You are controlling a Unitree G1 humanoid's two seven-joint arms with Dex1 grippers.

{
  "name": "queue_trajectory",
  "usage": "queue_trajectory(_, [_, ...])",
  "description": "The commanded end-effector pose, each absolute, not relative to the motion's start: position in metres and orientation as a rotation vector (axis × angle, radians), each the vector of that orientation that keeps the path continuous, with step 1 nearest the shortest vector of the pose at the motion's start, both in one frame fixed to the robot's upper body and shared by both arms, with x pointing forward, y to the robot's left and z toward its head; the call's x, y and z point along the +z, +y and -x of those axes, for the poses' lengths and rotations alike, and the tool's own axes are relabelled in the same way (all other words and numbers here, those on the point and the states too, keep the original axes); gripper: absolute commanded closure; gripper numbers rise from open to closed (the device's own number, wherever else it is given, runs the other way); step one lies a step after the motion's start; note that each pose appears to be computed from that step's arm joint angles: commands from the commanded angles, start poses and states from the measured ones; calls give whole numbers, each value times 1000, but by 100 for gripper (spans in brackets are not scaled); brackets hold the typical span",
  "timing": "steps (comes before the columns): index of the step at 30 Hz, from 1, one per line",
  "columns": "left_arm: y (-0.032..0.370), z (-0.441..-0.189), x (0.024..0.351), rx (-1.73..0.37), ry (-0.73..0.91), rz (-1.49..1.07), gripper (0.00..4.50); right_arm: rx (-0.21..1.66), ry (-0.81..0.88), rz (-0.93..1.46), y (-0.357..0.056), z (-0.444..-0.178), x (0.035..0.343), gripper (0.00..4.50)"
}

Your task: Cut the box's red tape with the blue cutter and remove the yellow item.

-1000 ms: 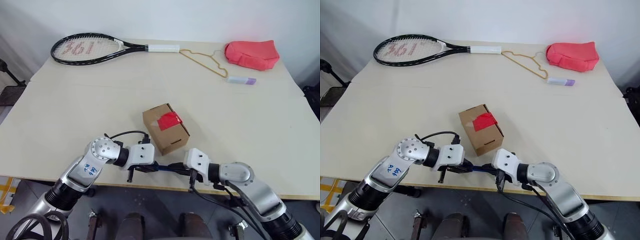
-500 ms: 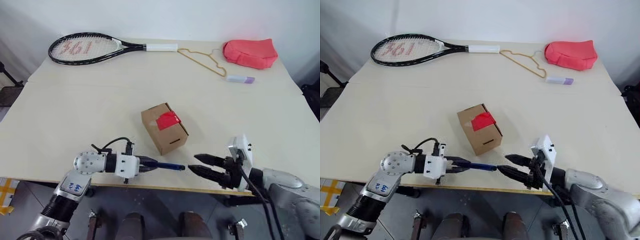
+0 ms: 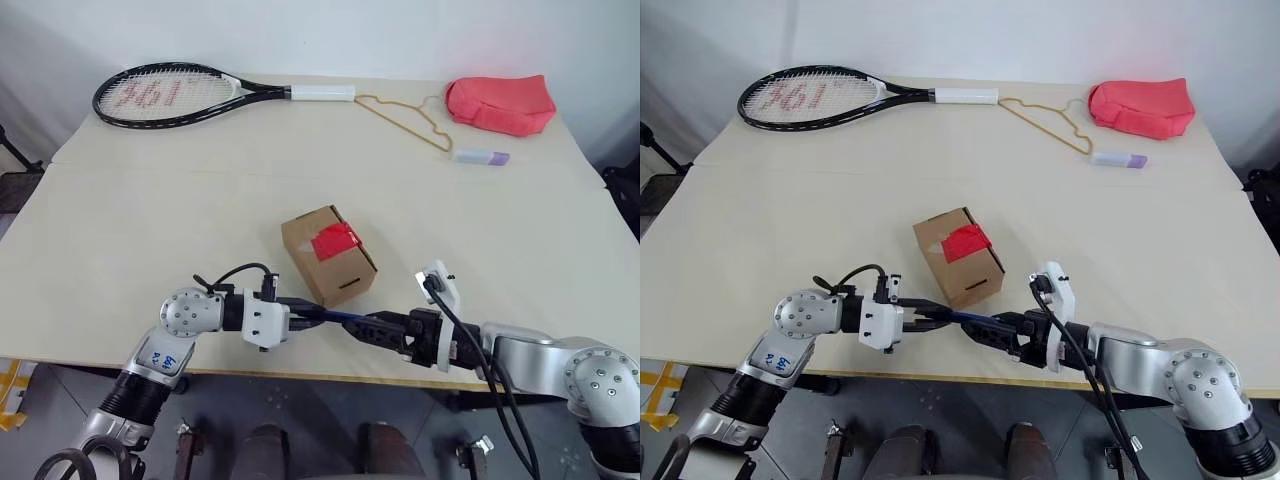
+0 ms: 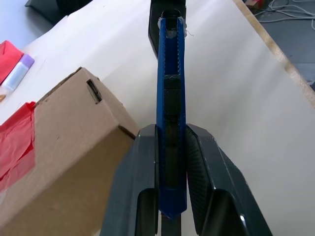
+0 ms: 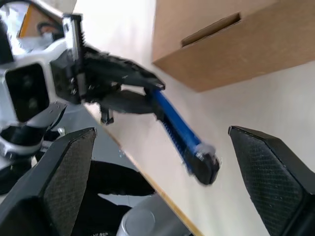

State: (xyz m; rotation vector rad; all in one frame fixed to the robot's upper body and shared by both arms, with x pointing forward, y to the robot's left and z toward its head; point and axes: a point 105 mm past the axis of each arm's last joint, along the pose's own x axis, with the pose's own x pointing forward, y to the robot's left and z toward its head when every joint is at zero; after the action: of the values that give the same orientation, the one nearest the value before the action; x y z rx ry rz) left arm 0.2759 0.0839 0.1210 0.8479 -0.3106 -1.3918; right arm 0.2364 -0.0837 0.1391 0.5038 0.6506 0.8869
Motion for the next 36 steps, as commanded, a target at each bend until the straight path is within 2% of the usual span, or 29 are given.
queue_trajectory(1, [81, -276, 127, -1377, -342, -860, 405, 899, 627, -529, -79, -238, 144, 4])
queue_trajectory(7, [83, -277, 127, -1374, -339, -872, 405, 905, 624, -538, -76, -239, 142, 4])
queue_trajectory(10, [83, -278, 127, -1374, -341, -875, 405, 912, 621, -539, -76, -240, 142, 96])
queue_trajectory(18, [81, -279, 127, -1370, -345, -872, 405, 923, 624, -535, -74, -241, 139, 382])
queue_trajectory(20, [81, -279, 127, -1370, -346, -873, 405, 924, 625, -536, -73, -242, 138, 436])
queue_trajectory(25, [79, -276, 130, -1390, -338, -819, 405, 934, 628, -541, -72, -242, 137, 437])
queue_trajectory(27, [79, -271, 131, -1420, -308, -743, 333, 937, 627, -539, -72, -241, 138, 437])
queue_trajectory(30, [103, -275, 138, -1340, -89, -411, 250, 1026, 614, -485, -85, -220, 157, 437])
queue_trajectory(33, [136, -276, 143, -1257, 93, -159, 248, 1078, 607, -437, -100, -201, 177, 437])
queue_trajectory(36, [169, -291, 151, -1117, 142, 3, 248, 1068, 591, -377, -117, -193, 191, 437])
